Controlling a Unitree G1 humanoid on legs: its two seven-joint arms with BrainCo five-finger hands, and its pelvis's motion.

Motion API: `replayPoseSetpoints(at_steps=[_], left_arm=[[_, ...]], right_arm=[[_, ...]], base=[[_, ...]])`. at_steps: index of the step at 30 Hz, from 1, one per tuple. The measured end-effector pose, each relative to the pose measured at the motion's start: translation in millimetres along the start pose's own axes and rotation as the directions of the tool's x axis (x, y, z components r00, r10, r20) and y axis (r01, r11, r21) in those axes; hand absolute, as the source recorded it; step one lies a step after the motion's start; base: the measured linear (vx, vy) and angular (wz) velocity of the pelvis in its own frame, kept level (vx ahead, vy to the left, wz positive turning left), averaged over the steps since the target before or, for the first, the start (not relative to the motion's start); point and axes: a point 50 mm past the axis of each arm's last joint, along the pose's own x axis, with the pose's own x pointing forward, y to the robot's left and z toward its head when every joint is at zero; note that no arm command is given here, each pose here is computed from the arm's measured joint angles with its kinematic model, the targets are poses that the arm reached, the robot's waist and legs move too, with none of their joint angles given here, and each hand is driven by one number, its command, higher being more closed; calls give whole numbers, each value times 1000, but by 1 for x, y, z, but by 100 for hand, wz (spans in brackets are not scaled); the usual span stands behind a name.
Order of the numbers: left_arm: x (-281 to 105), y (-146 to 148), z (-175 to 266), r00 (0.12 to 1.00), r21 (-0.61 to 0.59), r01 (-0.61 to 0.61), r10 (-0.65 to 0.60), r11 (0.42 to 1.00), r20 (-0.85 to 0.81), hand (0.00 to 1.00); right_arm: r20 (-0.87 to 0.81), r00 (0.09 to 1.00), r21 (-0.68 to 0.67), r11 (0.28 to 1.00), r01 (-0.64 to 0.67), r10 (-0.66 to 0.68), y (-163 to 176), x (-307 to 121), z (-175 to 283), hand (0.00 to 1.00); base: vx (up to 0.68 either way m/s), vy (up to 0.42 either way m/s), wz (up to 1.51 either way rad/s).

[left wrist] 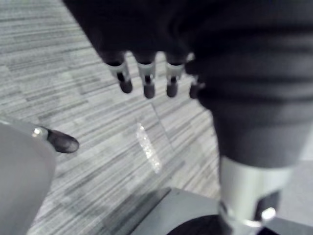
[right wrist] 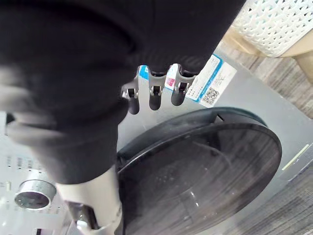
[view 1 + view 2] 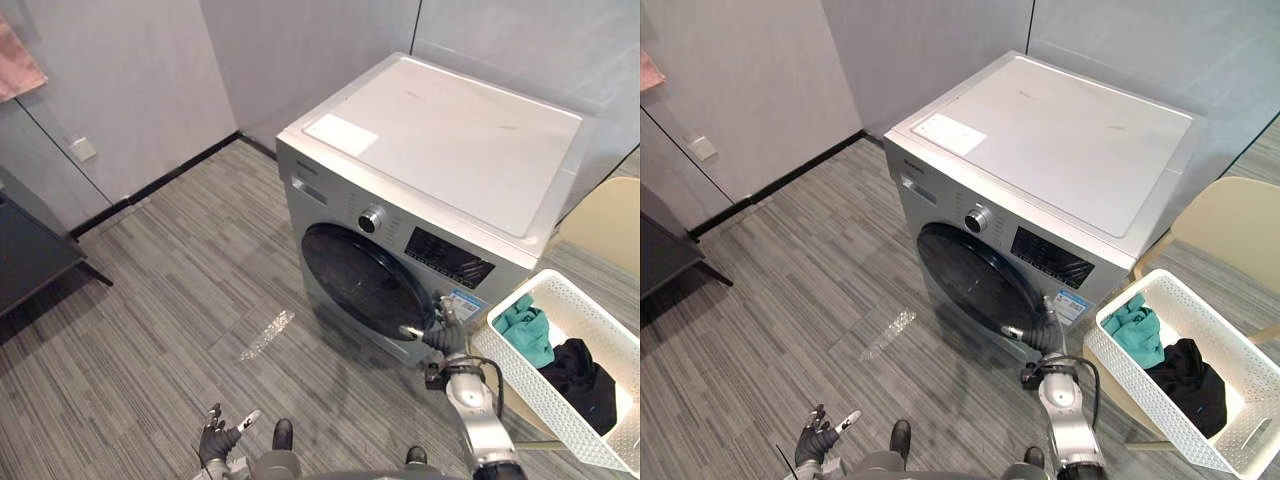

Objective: Pick up the laundry basket with both hands and put the clothes into the washing machine.

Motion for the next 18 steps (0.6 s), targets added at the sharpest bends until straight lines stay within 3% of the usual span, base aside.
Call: replayPoseSetpoints(at_steps=[13,18], left_arm=[[11,-25,53,980,-71,70,-55,995,190,0],[6,-45,73,953,-99,152,-119,983,280,0]], right_arm=[[173,959,-40,971,235,-225,-30,93,98,0],[179,958,-125,961,247,-222,-44,118,132,0]], base=[[-109,8,11],[-115,25,16]])
